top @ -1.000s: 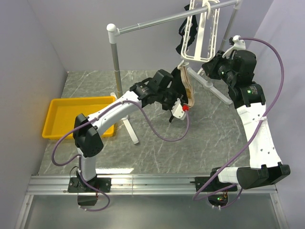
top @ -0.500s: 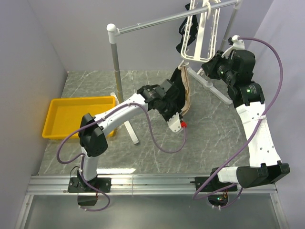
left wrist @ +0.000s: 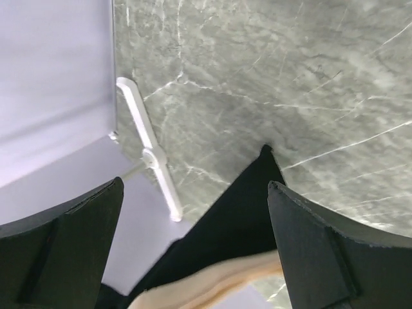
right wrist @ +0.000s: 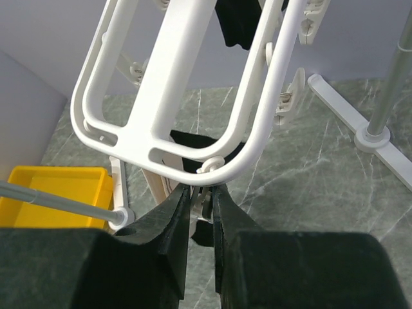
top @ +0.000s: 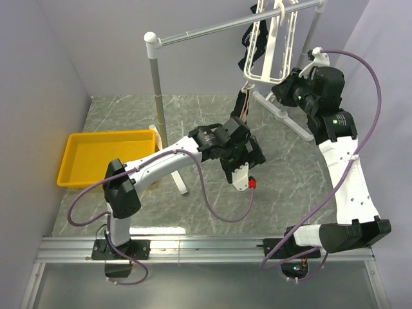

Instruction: Clip the underwear to the hanger

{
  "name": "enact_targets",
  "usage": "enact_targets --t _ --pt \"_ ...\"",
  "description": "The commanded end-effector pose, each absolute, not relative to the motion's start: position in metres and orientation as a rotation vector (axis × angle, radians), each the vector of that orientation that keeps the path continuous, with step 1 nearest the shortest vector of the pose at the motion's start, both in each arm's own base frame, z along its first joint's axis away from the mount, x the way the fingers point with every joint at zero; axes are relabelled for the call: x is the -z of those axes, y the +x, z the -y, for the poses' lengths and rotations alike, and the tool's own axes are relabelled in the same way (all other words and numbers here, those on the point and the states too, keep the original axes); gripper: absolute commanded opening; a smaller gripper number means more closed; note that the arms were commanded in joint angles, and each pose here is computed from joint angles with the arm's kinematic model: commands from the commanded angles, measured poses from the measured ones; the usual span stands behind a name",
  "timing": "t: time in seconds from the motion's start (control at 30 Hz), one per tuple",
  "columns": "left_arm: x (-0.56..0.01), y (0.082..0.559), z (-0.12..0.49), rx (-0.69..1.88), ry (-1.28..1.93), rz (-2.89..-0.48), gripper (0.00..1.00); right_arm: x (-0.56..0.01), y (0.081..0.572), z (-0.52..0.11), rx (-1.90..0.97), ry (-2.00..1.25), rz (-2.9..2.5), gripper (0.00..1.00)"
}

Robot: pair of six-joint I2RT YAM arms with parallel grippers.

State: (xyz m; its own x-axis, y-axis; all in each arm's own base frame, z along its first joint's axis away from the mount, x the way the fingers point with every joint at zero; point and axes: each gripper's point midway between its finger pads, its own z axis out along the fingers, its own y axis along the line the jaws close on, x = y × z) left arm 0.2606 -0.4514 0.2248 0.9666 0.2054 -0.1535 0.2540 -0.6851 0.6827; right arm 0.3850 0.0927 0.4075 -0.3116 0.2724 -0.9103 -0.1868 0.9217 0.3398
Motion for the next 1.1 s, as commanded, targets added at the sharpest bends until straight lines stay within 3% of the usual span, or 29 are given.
enact_targets --t 0.0,0.27,0.43,0.77,0.97,1.07 --pt "-0.256 0.258 0.447 -0.018 2.324 -0.209 0.99 -0.435 0.383 -0.094 -0.457 0.03 -1.763 0.0" --pt "-0.276 0.273 0.416 -0.233 2.262 -0.125 0.99 -0.436 0.382 -0.095 -0.462 0.023 -1.762 0.0" --pt "-0.281 0.295 0.43 -0.378 2.16 -0.06 0.99 -0.433 0.384 -0.095 -0.466 0.029 -1.767 0.0" --pt "-0.28 0.32 0.478 -0.374 2.102 -0.056 0.99 -0.429 0.383 -0.096 -0.465 0.021 -1.774 0.0" --pt "-0.249 0.369 0.505 -0.446 2.197 -0.164 0.99 -0.428 0.384 -0.095 -0.457 0.019 -1.778 0.0" --pt "-0.22 0.426 0.517 -0.552 2.232 -0.284 0.99 -0.429 0.383 -0.095 -0.452 0.016 -1.775 0.0"
